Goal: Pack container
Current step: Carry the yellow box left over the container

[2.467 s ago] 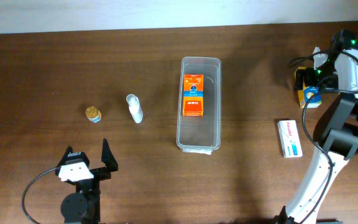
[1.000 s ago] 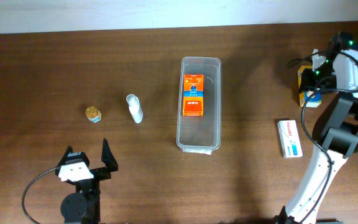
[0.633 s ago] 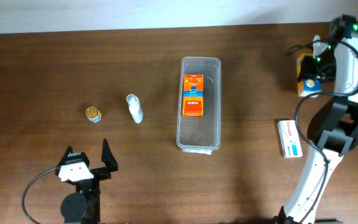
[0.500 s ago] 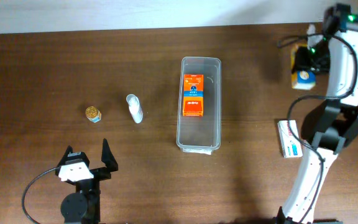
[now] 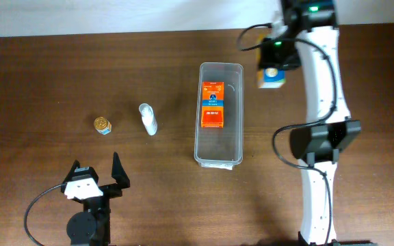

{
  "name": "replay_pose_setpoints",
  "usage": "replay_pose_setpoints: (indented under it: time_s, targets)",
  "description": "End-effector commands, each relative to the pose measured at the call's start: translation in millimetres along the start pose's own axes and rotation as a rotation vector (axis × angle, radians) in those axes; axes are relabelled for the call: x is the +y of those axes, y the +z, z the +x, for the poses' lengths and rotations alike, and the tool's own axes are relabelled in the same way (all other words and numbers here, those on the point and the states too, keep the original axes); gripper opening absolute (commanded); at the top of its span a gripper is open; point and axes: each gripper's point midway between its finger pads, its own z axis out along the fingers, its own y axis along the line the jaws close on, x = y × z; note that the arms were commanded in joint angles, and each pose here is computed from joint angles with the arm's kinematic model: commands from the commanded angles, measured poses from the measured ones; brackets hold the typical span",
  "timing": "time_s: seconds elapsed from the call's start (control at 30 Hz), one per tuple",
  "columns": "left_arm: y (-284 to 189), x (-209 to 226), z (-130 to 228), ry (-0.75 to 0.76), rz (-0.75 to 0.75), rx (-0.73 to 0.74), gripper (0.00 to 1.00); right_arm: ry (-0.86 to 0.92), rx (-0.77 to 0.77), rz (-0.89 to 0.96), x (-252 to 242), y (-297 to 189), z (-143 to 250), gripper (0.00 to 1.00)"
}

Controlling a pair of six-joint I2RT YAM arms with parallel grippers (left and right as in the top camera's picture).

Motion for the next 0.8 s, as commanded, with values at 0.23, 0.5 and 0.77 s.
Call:
replay_pose_setpoints:
  time_s: [0.23,0.5,0.77]
  targets:
    - [-0.1,2.6,0.1,0.016,-0.013,-0.003,0.99,0.106,0.001,-0.054,101.8,-8.3,28.6,0.52]
    - [-0.1,2.6,0.1,0.016,-0.013,-0.003,0.99,0.050,0.015,0.028,133.5,11.0,47.5,0.52]
    - [-0.1,2.6,0.1,0.016,-0.013,-0.003,0.99,0.053,0.040,0.096,132.9,33.7,52.7,0.52]
